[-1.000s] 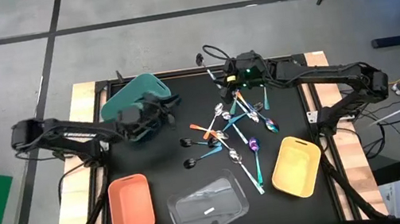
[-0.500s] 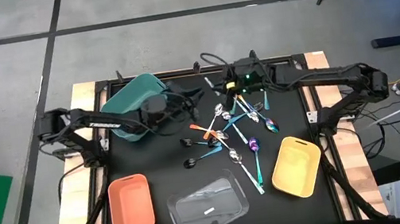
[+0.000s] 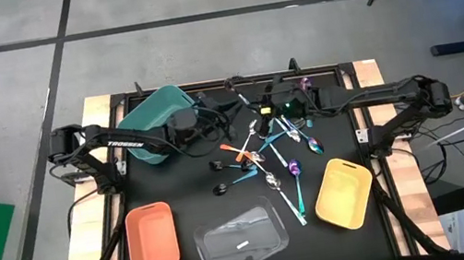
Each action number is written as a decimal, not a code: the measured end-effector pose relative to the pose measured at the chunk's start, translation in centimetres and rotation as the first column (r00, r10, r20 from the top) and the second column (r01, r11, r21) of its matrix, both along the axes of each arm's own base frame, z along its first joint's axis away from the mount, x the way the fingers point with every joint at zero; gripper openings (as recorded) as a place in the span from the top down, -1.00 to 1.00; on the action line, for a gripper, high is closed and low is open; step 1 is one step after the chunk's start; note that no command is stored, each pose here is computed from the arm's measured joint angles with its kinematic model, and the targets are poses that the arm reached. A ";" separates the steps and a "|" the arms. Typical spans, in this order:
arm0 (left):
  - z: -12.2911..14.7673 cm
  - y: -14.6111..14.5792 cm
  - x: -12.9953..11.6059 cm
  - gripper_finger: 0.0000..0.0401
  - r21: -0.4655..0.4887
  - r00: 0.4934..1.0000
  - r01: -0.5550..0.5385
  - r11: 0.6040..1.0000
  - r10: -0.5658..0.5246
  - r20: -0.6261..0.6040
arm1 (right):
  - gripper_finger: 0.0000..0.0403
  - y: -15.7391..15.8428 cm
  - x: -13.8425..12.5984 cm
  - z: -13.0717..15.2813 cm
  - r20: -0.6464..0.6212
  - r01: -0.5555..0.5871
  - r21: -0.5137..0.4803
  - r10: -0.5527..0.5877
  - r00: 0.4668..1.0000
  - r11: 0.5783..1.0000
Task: Sort silverware by color (type)
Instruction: Put the white-green spoon into the blue bin
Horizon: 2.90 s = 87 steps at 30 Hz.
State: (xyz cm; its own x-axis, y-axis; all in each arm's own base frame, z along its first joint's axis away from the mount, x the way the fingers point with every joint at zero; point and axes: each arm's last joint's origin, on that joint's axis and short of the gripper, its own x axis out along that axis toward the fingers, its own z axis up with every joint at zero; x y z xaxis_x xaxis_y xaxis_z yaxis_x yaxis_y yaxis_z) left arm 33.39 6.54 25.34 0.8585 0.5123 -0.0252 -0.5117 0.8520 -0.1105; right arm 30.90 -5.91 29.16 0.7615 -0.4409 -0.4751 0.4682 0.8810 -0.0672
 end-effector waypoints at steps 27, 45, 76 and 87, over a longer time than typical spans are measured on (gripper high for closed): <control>1.0 0.0 0.0 0.62 0.011 0.994 0.003 1.000 -0.004 0.106 | 1.00 1.1 0.3 0.2 0.021 -0.008 -0.024 0.009 1.000 1.000; 1.0 0.0 0.0 0.62 0.011 0.994 0.003 1.000 -0.005 0.107 | 1.00 1.2 0.4 0.3 0.034 -0.062 0.003 0.062 0.998 0.998; 1.0 0.0 -0.1 0.91 0.013 0.995 -0.012 1.000 0.010 0.103 | 0.53 1.1 0.4 0.2 0.030 -0.058 0.005 0.058 0.998 0.998; 1.3 0.1 -0.3 0.92 0.025 0.995 -0.009 1.000 0.007 0.096 | 0.42 1.2 -0.3 0.2 -0.014 -0.058 0.012 0.058 0.998 0.998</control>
State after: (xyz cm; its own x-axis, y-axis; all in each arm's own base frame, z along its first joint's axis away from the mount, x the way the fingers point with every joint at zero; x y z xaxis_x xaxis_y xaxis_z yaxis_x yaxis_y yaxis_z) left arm 33.12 6.69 26.61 0.8523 0.5183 0.0696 -0.5064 0.8512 -0.1378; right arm 30.64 -4.69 29.35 0.7784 -0.3909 -0.4912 0.4157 0.9073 -0.0632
